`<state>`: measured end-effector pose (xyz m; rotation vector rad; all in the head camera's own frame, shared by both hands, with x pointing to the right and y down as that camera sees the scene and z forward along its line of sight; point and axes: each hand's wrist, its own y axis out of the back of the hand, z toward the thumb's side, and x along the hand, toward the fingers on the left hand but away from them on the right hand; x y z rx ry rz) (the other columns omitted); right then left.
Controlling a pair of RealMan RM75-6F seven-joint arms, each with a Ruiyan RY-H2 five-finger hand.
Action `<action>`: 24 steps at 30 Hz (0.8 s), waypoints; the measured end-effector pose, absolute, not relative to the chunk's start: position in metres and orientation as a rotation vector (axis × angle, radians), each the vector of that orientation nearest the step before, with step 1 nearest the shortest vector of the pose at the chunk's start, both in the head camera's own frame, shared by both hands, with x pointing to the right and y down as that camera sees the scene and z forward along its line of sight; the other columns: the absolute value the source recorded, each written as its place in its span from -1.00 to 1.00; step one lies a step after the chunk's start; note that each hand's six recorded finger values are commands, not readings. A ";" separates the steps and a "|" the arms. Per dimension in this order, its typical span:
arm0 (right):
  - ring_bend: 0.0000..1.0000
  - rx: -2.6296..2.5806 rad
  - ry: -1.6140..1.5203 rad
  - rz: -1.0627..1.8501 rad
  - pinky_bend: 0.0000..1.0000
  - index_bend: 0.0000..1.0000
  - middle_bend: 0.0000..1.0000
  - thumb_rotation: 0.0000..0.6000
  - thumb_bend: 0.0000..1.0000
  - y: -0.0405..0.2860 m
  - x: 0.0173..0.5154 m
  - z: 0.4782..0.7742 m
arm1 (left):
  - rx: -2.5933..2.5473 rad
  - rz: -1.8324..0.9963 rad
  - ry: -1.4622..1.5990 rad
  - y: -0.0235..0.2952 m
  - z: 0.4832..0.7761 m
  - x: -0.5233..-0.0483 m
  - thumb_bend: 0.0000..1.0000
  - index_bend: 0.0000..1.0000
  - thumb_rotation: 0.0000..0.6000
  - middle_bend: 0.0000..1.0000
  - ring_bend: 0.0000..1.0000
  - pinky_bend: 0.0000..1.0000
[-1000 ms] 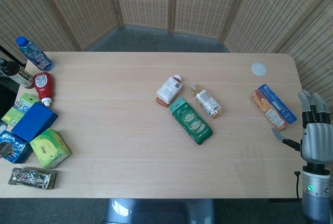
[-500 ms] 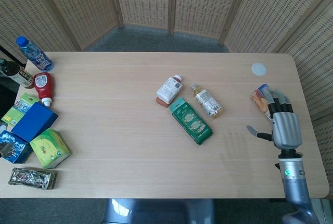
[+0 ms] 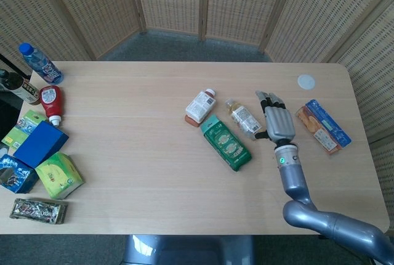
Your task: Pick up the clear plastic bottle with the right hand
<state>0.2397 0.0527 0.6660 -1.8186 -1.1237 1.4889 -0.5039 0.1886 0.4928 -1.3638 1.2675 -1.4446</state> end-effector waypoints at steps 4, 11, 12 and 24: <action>-1.00 -1.814 -1.090 1.574 -1.00 -1.00 -1.00 0.83 -1.00 0.045 0.226 0.684 | -1.363 -1.452 1.267 0.188 0.495 -0.505 -1.00 -1.00 1.00 -1.00 -1.00 -1.00; -1.00 -1.779 -1.078 1.763 -1.00 -1.00 -1.00 0.83 -1.00 0.040 0.226 0.718 | -1.360 -1.460 1.269 0.187 0.496 -0.507 -1.00 -1.00 1.00 -1.00 -1.00 -1.00; -1.00 -1.771 -1.074 1.788 -1.00 -1.00 -1.00 0.84 -1.00 0.039 0.227 0.723 | -1.361 -1.461 1.270 0.187 0.497 -0.507 -1.00 -1.00 1.00 -1.00 -1.00 -1.00; -1.00 -1.771 -1.082 1.904 -1.00 -1.00 -1.00 0.84 -1.00 0.050 0.219 0.753 | -1.366 -1.476 1.250 0.188 0.504 -0.506 -1.00 -1.00 1.00 -1.00 -1.00 -1.00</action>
